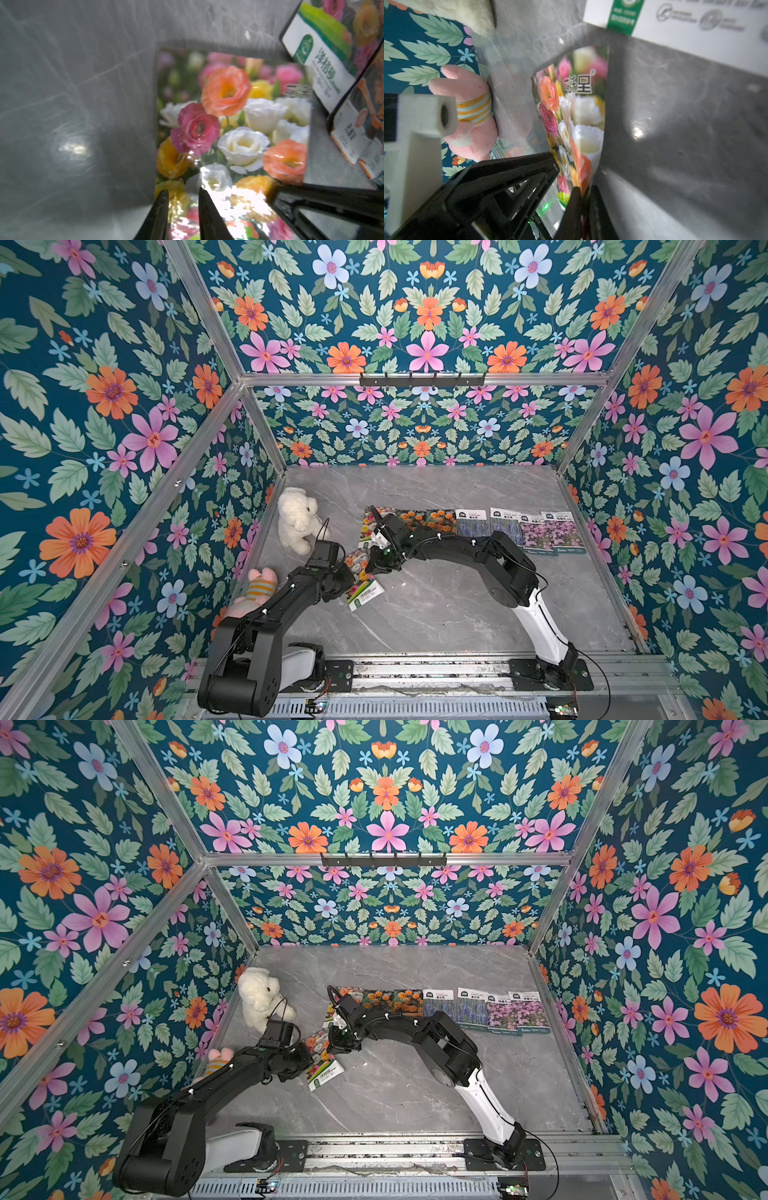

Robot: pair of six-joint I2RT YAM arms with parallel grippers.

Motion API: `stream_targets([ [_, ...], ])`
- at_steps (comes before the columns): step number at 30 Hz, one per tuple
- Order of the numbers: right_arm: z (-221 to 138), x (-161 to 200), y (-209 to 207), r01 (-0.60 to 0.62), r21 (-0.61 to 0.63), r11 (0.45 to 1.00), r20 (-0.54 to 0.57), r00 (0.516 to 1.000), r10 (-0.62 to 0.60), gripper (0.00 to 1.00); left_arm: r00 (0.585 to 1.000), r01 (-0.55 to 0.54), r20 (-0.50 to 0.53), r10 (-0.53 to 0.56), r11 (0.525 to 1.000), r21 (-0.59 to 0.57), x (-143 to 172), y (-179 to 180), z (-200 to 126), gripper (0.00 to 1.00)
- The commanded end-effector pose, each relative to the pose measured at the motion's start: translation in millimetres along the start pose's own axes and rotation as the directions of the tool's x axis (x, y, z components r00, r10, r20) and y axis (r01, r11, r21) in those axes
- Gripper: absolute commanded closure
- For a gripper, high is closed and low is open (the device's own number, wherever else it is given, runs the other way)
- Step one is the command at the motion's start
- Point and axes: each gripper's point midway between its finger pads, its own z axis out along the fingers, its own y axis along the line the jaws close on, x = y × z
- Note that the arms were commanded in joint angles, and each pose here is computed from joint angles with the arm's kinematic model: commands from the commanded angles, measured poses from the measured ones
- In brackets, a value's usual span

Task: Arrange the seed packets in a row
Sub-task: Pick up the seed packet from the center of the board, then place the seed packet at the center of the board.

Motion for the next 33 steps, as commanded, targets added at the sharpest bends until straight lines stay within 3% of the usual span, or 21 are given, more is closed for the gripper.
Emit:
stream_targets([
  [1,-14.6,-14.4,9.5,0.064,0.005,0.998,0.084,0.994,-0.064,0.98,0.999,-0.029,0.024,0.031,0.998,-0.059,-8.2,4.9,-12.8,0.63],
  [7,-51.1,-44.2,32.6,0.11,-0.011,0.994,0.261,0.96,-0.103,1.0,0.976,-0.037,0.209,0.053,0.996,-0.082,-53.9,-11.0,-54.8,0.49],
  [16,-55.6,-110.1,17.0,-0.084,0.024,0.996,0.404,0.912,0.067,1.0,0.914,-0.049,0.397,0.088,0.993,-0.108,-101.0,-28.8,-105.3,0.19],
  [24,-30.6,-149.9,20.7,-0.164,0.01,0.986,0.446,0.884,0.142,0.99,0.871,-0.024,0.485,0.085,0.991,-0.129,-114.8,-24.9,-134.1,0.14],
  [33,-7.1,-167.6,13.4,-0.25,-0.026,0.968,0.449,0.862,0.235,0.97,0.883,-0.037,0.462,0.088,0.992,-0.12,-109.8,-24.9,-129.9,0.13],
])
